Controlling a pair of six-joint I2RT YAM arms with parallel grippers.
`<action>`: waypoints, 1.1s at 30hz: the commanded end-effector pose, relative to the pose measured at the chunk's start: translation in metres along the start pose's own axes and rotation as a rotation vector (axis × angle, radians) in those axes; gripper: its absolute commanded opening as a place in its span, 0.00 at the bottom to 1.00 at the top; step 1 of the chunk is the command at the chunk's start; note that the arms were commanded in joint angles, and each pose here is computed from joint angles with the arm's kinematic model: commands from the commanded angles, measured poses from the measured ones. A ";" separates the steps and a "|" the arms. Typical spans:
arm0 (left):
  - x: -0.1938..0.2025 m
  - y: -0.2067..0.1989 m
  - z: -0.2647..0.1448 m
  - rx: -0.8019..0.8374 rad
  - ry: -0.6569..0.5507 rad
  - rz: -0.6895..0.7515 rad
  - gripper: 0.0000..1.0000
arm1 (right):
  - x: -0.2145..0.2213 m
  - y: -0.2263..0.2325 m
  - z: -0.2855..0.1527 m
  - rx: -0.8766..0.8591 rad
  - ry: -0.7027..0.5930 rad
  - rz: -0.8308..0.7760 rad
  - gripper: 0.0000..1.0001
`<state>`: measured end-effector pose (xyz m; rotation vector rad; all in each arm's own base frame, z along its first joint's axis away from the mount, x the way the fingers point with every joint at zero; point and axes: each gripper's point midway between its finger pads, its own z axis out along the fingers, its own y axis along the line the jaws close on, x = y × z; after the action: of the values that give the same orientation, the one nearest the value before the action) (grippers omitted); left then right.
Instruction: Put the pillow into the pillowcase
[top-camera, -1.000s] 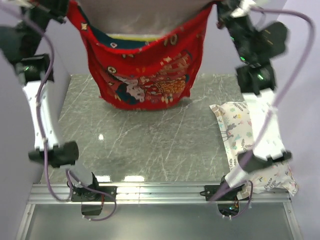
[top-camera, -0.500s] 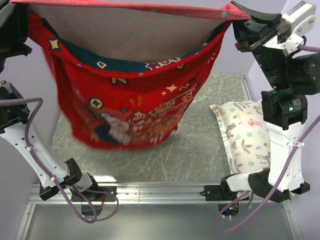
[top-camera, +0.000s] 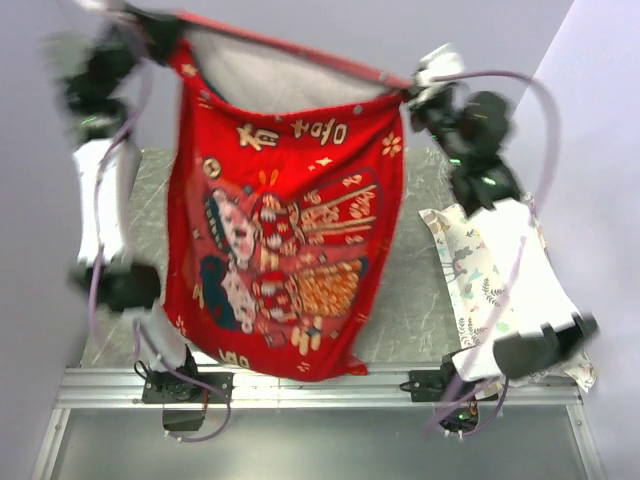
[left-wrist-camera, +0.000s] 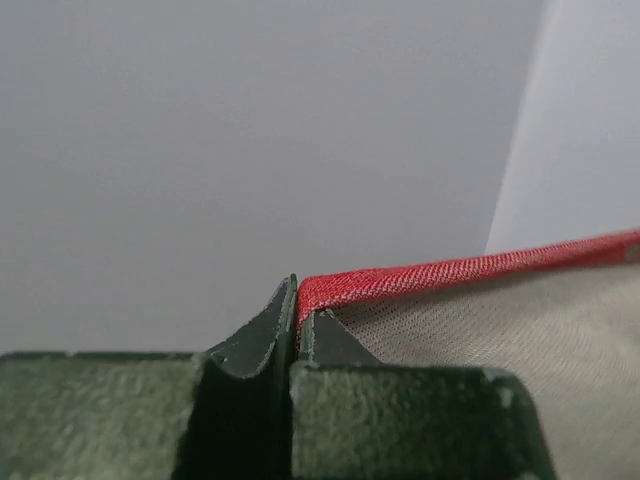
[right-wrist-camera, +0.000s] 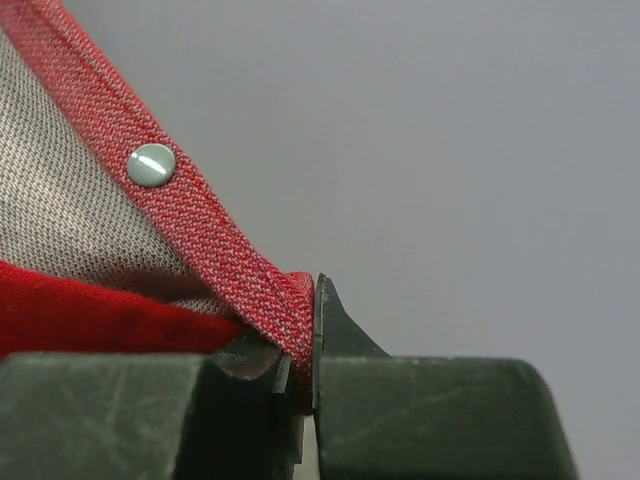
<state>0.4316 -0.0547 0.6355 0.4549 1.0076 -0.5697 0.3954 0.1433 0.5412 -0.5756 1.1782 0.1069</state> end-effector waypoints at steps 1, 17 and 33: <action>0.198 0.191 -0.041 -0.681 0.316 -0.040 0.01 | 0.145 -0.106 -0.050 0.505 0.513 -0.139 0.00; 0.302 0.104 -0.089 -0.529 0.832 -0.043 0.99 | 0.309 -0.086 -0.128 0.287 1.338 -0.008 0.89; 0.410 -0.143 -0.309 -0.157 1.437 -0.547 0.81 | 0.382 0.201 -0.156 -0.573 1.460 0.207 0.52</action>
<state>0.3223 -0.0724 0.1171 0.3905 2.5666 -0.5776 0.3448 0.1376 0.1044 -1.0959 2.6533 0.0681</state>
